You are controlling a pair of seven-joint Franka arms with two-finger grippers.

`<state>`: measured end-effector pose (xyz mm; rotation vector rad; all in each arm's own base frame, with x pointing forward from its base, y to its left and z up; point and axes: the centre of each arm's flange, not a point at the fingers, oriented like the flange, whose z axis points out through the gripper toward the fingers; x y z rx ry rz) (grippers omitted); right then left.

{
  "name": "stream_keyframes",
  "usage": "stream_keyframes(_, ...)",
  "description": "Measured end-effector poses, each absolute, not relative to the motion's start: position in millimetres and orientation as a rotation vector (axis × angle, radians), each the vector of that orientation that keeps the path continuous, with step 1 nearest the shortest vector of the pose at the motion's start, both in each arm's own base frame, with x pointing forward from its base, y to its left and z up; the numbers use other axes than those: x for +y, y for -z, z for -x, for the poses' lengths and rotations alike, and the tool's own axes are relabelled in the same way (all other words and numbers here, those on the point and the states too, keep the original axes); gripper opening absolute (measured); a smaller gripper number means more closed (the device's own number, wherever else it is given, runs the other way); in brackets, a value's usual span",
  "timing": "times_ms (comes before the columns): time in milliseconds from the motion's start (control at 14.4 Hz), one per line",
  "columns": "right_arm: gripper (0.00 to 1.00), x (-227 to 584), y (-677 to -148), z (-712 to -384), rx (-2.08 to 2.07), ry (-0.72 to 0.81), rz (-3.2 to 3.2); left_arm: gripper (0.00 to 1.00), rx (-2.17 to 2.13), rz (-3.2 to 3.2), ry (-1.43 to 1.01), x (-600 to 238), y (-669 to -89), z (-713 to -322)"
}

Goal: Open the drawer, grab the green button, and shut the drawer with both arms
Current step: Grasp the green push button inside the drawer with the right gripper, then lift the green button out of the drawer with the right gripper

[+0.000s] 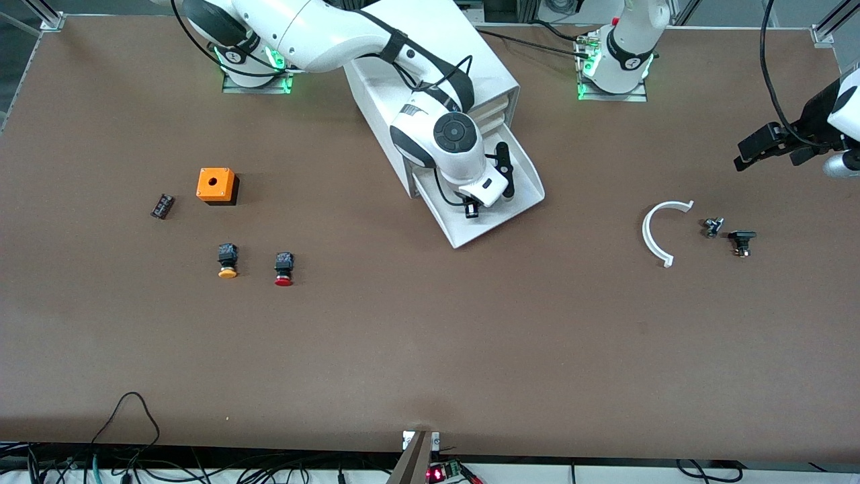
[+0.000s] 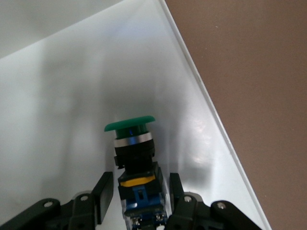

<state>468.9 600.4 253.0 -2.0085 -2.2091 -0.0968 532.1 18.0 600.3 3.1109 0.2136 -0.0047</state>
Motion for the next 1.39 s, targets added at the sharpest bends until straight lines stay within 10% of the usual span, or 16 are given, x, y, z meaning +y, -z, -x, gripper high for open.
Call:
stream_keyframes(278, 0.37, 603.2, -259.9, -471.2, -2.205, 0.122, 2.014, 1.00, 0.216, -3.111, 0.003, 18.8, -600.8, -532.1)
stream_keyframes(1390, 0.33, 578.5, -404.2, -511.5, -1.848, 0.216, 2.335, 1.00, 0.178, -3.114, -0.020, 5.8, -607.9, -533.6)
